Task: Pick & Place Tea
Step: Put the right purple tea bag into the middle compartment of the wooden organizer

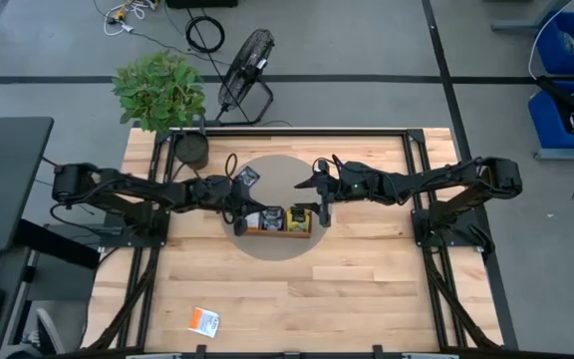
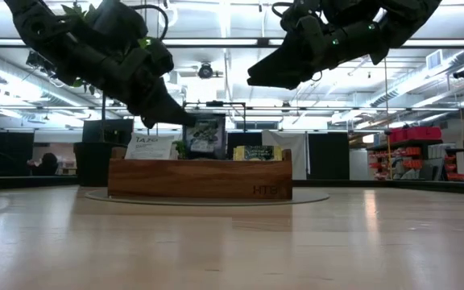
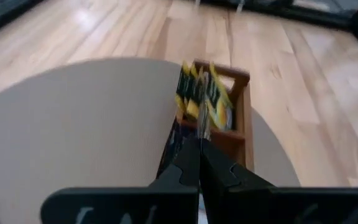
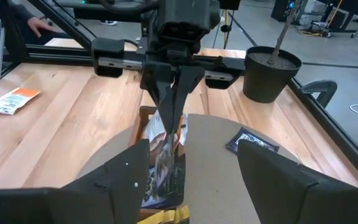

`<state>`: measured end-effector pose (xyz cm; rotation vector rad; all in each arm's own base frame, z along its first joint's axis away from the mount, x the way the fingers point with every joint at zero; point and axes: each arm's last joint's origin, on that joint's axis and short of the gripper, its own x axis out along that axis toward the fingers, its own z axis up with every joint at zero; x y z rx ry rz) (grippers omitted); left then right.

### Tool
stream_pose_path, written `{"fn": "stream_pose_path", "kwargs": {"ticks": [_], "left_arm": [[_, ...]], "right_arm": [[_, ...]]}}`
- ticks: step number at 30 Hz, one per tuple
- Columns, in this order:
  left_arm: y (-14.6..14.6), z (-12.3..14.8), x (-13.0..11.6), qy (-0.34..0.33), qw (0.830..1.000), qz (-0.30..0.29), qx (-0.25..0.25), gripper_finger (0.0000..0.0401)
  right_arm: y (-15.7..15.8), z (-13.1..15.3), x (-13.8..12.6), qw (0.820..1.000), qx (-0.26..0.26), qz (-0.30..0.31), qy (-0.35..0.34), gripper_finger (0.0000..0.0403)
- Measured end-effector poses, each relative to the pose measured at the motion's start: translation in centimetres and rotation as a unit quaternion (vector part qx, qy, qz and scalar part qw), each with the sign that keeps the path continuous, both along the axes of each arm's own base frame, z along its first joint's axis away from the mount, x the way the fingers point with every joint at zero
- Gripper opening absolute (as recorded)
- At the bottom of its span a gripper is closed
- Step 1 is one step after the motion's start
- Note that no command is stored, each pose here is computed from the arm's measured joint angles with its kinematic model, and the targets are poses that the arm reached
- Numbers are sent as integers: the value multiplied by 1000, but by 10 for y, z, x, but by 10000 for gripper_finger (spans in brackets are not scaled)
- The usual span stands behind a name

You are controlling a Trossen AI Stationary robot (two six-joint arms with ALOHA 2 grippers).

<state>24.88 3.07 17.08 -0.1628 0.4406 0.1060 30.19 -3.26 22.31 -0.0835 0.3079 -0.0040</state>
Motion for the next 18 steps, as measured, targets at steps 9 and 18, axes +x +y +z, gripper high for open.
{"fn": "stream_pose_path", "kwargs": {"ticks": [9,18], "left_arm": [[0,-5,4,-1,1000,0,1,1],[1,-21,9,26,999,15,-26,2]], "right_arm": [[-1,0,0,1000,2,-2,1,251],[-1,0,0,1000,1,-2,1,251]]}}
